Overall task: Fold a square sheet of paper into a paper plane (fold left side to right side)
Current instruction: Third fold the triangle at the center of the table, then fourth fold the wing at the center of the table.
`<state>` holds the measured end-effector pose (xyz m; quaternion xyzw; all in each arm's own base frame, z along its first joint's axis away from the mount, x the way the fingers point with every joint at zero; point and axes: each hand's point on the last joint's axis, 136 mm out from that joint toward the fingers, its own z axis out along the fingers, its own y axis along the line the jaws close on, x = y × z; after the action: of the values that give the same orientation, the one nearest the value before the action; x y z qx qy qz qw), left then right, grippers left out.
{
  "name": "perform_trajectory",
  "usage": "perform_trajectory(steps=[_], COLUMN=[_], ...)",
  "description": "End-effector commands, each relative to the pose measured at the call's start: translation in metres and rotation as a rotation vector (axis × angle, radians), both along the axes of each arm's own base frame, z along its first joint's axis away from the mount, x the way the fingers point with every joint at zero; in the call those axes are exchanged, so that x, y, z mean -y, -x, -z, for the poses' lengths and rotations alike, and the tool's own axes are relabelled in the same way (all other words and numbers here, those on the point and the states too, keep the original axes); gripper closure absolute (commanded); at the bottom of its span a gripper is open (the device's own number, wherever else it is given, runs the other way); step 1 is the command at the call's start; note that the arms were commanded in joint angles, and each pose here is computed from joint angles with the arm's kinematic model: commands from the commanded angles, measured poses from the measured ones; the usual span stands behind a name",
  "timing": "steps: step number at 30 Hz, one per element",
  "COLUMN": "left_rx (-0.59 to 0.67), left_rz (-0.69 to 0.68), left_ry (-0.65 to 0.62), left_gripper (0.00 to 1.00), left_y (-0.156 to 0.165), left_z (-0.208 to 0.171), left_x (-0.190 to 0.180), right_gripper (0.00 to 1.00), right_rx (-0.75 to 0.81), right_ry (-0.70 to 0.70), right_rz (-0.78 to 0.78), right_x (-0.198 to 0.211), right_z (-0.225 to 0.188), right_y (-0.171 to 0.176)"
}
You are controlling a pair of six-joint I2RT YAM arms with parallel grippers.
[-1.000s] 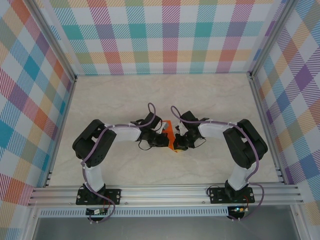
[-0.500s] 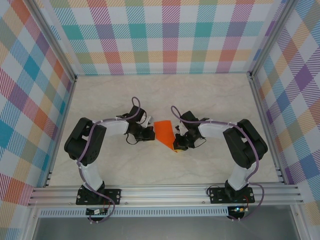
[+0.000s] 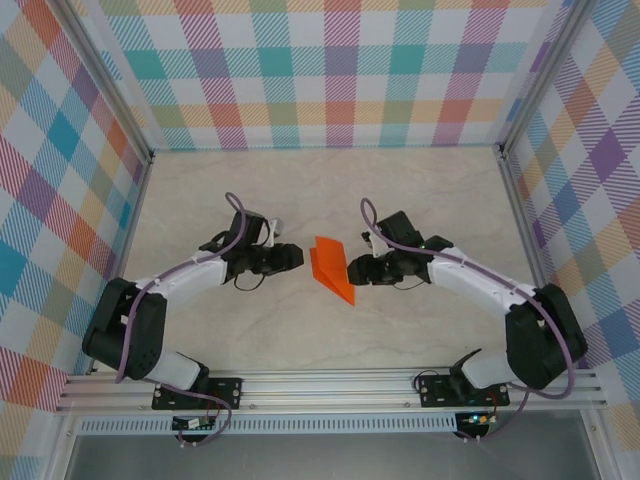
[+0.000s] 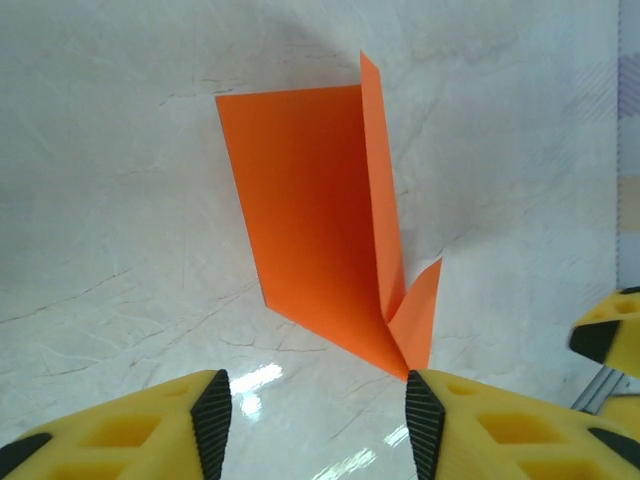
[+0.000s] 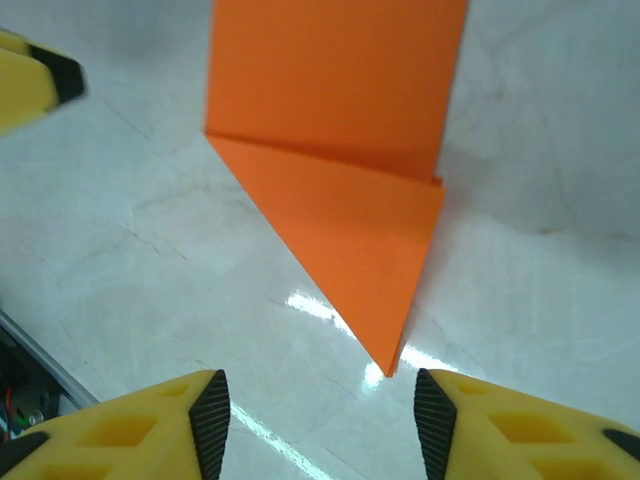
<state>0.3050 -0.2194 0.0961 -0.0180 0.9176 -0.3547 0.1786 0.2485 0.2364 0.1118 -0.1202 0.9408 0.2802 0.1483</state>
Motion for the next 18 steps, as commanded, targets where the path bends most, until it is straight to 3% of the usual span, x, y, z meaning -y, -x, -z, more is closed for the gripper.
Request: perform_trajectory(steps=[1, 5, 11, 18], left_rx=[0.000, -0.017, -0.045, -0.074], left_rz=[-0.061, -0.030, -0.015, -0.018], left_ry=[0.082, 0.091, 0.099, 0.154], left_gripper=[0.44, 0.40, 0.38, 0.46], left_y=[-0.006, -0.010, -0.026, -0.050], left_z=[-0.007, -0.002, 0.013, 0.017], left_x=[0.010, 0.029, 0.053, 0.079], right_gripper=[0.44, 0.42, 0.39, 0.37], right_rx=[0.023, 0.074, 0.214, 0.456], right_ry=[0.085, 0.059, 0.183, 0.322], right_rz=[-0.019, -0.023, -0.071, -0.194], right_x=[0.015, 0.011, 0.006, -0.022], right_z=[0.009, 0.009, 0.014, 0.029], right_y=[0.003, 0.005, 0.010, 0.014])
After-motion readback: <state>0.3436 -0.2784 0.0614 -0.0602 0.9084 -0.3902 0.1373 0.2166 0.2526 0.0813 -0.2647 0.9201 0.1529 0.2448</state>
